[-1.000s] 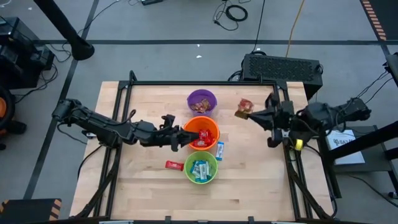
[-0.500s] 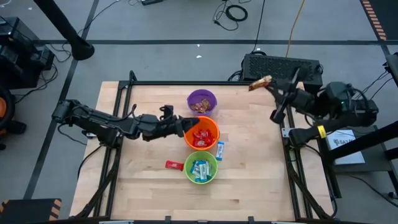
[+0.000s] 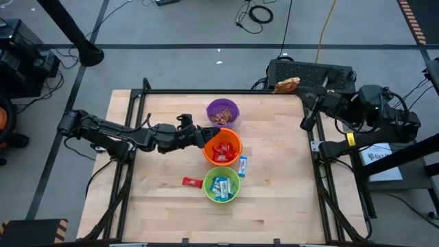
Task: Sort candy by brand, put in halloween buckets
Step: Put golden candy into the purple bucket
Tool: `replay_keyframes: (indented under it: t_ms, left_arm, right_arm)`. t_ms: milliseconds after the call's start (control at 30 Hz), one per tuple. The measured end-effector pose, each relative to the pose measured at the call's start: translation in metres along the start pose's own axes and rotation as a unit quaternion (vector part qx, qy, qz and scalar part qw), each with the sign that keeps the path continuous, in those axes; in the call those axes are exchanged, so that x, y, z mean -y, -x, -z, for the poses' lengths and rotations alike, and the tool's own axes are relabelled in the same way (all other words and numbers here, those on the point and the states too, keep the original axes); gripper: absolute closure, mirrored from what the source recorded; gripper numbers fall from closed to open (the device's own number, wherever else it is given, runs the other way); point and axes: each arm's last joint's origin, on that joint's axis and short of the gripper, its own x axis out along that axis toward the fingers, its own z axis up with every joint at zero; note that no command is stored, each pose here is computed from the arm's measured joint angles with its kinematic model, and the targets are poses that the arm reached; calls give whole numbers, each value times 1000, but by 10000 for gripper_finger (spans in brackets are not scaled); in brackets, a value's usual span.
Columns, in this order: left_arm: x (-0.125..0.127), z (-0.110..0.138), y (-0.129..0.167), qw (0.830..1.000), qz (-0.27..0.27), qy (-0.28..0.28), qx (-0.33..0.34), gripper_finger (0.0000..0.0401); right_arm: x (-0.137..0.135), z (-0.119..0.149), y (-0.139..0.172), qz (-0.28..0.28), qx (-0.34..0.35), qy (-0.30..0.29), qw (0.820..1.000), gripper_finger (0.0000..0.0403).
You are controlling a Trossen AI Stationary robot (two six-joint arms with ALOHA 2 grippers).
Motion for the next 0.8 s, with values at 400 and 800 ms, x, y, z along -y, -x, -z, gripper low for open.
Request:
replay_keyframes:
  t_ms: [400,800]
  left_arm:
    - [-5,16,14,995,-56,12,-78,256]
    - [-21,25,22,980,-146,40,-131,256]
  right_arm:
    - [-27,11,-6,-247,-73,-346,902,403]
    - [-45,52,-85,-444,-172,-389,789,403]
